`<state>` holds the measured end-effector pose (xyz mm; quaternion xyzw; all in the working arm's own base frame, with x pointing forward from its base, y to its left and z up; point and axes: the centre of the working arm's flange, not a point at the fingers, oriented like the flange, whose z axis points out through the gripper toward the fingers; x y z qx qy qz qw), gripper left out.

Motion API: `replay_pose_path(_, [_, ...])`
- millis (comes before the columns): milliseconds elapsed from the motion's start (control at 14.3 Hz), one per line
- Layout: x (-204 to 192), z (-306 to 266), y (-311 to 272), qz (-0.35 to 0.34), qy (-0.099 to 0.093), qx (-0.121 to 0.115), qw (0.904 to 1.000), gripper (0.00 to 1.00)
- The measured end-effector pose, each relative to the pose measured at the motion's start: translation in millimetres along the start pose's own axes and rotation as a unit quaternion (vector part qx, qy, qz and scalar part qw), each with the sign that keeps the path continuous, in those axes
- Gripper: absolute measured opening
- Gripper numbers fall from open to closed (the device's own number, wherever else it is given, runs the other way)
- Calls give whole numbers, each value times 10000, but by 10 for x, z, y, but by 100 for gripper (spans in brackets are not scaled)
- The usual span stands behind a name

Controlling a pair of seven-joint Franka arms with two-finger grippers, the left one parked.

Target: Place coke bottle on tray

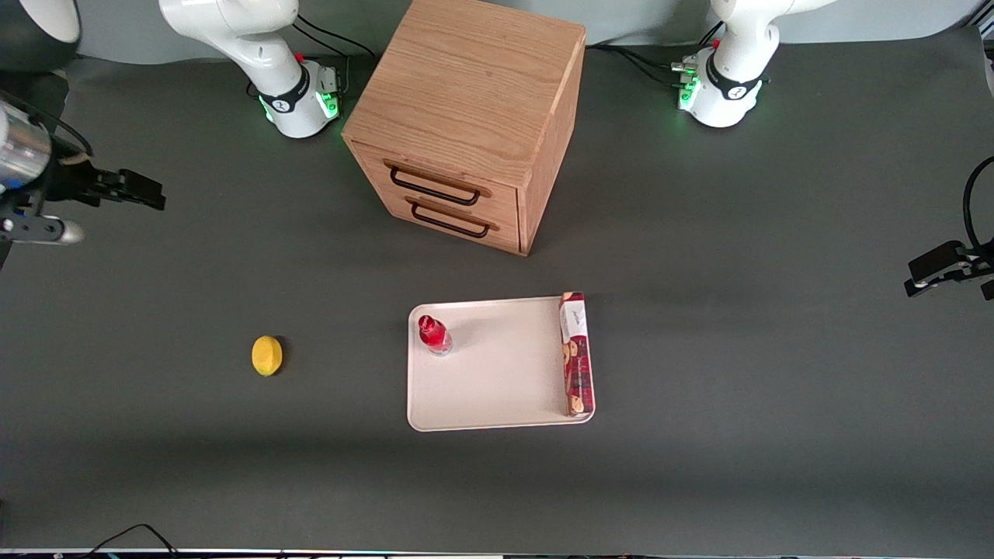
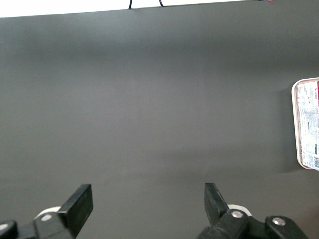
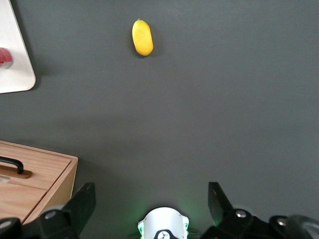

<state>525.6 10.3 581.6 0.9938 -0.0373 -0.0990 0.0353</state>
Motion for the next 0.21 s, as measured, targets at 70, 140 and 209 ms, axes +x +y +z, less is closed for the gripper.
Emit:
replay_pose_path(70, [10, 33, -35, -23, 3, 30, 10000, 100])
replay_pose_path(140, [10, -2, -62, -37, 53, 124, 9999, 100])
replay_pose_path(209, [13, -72, -72, -39, 144, 203, 9997, 100])
